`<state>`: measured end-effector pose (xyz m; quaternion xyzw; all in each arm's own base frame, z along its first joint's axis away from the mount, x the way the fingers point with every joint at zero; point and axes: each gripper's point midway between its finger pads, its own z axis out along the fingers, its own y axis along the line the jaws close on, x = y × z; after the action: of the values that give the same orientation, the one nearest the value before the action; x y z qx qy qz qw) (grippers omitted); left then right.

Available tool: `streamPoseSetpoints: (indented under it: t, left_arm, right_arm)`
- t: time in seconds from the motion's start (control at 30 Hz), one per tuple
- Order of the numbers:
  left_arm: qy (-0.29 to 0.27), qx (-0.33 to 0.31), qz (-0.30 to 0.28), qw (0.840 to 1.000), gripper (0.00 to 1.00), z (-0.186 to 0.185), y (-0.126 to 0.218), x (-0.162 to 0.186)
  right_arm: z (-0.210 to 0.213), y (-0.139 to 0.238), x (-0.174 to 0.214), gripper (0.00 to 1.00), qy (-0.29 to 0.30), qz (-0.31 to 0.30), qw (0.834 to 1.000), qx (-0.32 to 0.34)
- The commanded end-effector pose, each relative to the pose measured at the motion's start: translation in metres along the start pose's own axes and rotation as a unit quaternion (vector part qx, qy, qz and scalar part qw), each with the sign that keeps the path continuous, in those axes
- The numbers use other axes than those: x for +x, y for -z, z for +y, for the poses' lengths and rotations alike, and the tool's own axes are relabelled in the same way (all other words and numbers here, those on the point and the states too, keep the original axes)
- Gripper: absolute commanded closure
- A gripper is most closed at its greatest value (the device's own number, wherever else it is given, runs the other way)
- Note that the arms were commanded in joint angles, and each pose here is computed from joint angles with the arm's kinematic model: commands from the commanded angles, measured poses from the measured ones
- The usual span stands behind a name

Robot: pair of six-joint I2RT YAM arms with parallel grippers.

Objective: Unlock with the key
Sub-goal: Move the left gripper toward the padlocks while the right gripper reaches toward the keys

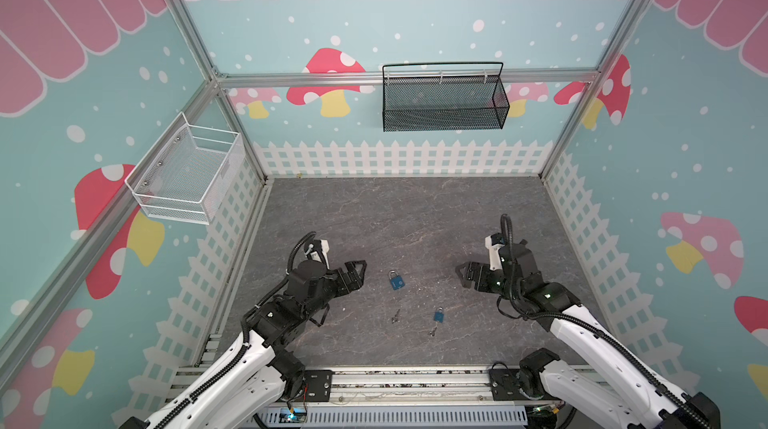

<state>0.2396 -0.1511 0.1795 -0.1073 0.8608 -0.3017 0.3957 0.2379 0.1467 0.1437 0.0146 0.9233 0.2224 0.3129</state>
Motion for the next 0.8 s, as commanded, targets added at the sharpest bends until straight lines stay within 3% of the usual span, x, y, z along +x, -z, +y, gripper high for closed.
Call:
streamPoseSetpoints:
  t: [0.0, 0.37, 0.57, 0.77]
  left_arm:
    - [0.011, -0.012, 0.015, 1.0, 0.01, -0.005, 0.002, 0.008]
    - [0.003, -0.009, 0.064, 0.998, 0.04, -0.019, 0.004, 0.051]
    - [0.013, -0.01, 0.077, 0.997, 0.04, -0.01, 0.005, 0.062]
    - [0.005, -0.015, 0.091, 0.996, 0.03, -0.005, 0.005, 0.069]
  right_arm:
    - [-0.004, 0.001, 0.037, 0.03, -0.027, 0.061, 0.996, 0.053]
    - [0.022, 0.002, 0.131, 0.08, -0.027, 0.162, 0.981, 0.1]
    - [0.041, -0.009, 0.147, 0.12, -0.048, 0.177, 0.979, 0.087]
    - [0.035, -0.024, 0.15, 0.16, -0.051, 0.163, 0.976, 0.138]
